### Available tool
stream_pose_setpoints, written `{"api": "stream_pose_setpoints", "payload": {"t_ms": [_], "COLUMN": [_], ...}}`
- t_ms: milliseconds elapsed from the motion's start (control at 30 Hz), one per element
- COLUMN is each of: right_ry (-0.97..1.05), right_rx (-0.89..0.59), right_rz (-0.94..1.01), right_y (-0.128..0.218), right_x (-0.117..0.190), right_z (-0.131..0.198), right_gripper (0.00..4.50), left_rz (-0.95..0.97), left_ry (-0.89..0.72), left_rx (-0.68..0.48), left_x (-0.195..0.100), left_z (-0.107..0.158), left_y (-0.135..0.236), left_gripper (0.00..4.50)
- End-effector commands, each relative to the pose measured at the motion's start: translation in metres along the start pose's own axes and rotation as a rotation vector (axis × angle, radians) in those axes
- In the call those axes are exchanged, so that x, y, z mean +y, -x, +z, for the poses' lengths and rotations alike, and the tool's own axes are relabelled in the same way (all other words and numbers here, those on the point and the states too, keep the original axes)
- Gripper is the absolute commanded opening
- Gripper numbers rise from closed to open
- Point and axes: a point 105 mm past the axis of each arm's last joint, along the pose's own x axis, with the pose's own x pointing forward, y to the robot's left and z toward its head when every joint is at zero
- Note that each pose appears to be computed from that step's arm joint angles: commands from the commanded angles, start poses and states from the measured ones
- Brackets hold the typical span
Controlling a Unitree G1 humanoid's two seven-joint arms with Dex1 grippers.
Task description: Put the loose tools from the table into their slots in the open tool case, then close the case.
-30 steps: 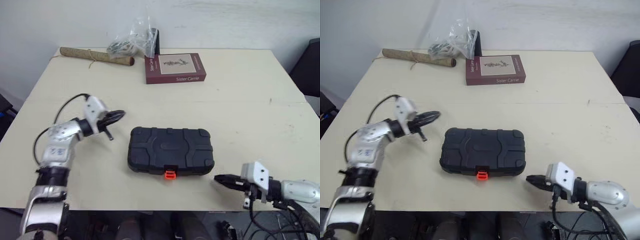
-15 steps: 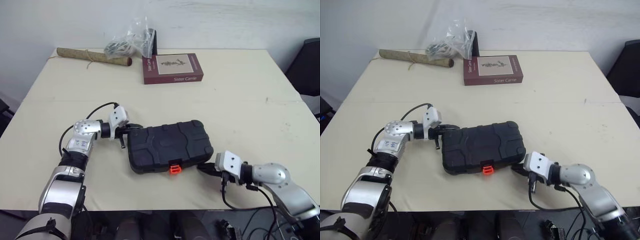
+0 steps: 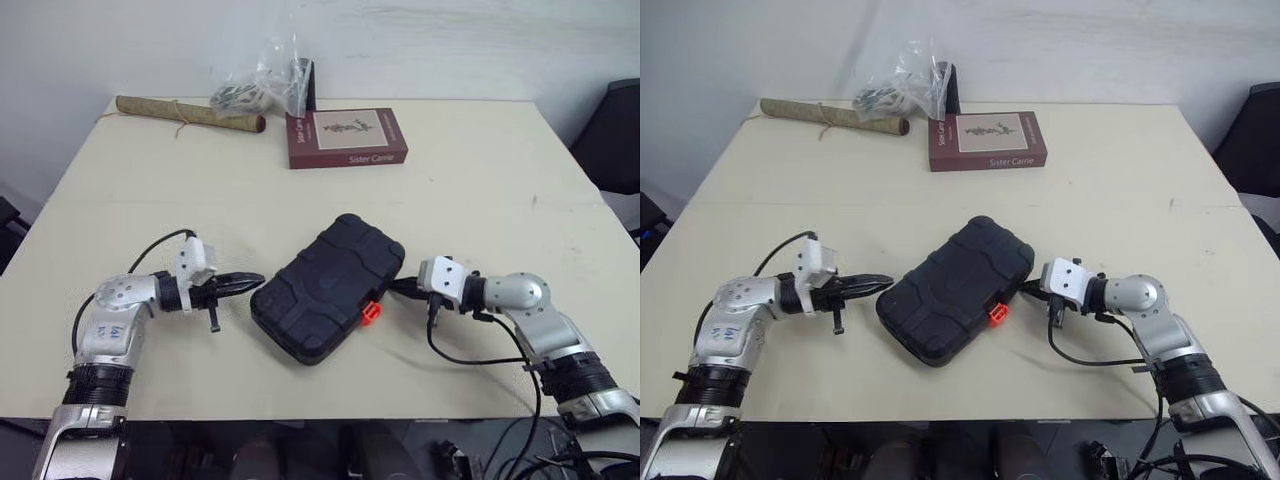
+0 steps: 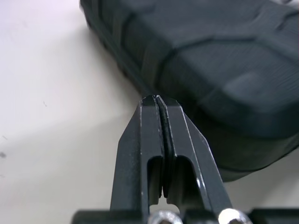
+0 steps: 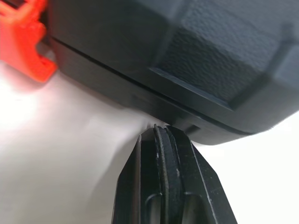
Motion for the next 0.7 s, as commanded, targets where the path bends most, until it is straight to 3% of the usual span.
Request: {"api": "stream_pose_setpoints", "payload": {"t_ms": [33,200,400,533,700], "right_ry": [-0.046,-0.142,-0.219,-0.234,-0.208], "right_rx": [-0.012,-0.169,-0.250,-0.244,-0.183], "right_rz": [-0.069,-0.083,-0.119,-0.145,-0.100], "right_y": [0.027,0.056,0.046,0.037,0.027], "right_x": [-0.002,0.024,0.053,0.051,0.057], "right_z": [-0.004,0.034,0.070,0.074,0.063], "right_gripper": [0.00,0.00,0.00,0.00,0.00], "left_rz": [-0.011,-0.254,-0.403,-0.433,-0.483], "left_ry": [-0.048,-0.082,-0.185,-0.180,-0.193], "left_rx": [-0.119,-0.108,-0.011,0.045,0.152], "left_x": [0.005,-0.030,-0.042,-0.041,-0.042], "left_z": [0.043,0.062,0.044,0.030,0.008], "left_y": [0.000,-0.050,-0.106,-0.131,-0.138], "left_gripper": [0.02,0.02,0.02,0.02,0.02]}}
